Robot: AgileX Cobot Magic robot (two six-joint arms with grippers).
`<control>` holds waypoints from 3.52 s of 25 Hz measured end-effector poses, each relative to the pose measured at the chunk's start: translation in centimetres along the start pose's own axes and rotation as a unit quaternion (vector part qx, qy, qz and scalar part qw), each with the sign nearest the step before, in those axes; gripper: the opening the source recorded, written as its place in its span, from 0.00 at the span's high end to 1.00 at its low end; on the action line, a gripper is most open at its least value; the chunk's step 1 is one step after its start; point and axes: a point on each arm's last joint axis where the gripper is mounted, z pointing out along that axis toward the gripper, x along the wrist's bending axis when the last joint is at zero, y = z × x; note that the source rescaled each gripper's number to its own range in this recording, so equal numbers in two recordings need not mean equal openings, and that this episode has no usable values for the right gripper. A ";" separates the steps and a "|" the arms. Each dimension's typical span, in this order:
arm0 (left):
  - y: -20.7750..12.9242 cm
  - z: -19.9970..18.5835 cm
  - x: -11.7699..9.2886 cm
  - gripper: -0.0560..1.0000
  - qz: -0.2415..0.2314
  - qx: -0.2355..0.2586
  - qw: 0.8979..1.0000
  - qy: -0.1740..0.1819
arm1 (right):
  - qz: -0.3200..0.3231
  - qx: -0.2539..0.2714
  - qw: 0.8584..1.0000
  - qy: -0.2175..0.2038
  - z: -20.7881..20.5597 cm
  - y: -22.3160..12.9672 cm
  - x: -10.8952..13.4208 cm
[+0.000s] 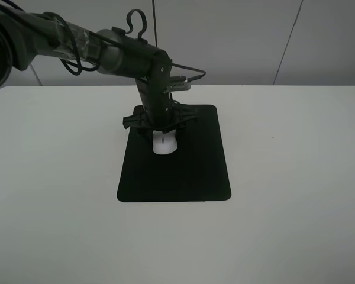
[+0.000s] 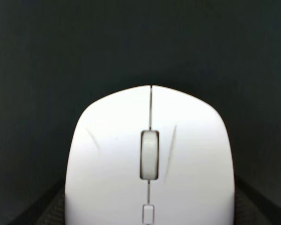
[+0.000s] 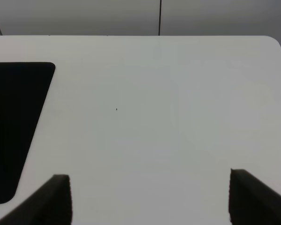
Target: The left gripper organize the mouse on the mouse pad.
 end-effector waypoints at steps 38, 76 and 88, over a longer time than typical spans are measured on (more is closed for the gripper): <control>1.3 -3.7 -0.7 0.00 0.022 -0.063 0.997 -0.027 | 0.000 0.000 1.000 0.000 0.0 0.0 0.0; -1.6 -24.3 15.7 0.00 0.090 -0.186 0.978 -0.015 | 0.000 0.000 1.000 0.000 0.0 0.0 0.0; -12.7 -30.0 21.9 0.00 0.097 -0.300 0.949 -0.027 | 0.000 0.000 1.000 0.000 0.0 0.0 0.0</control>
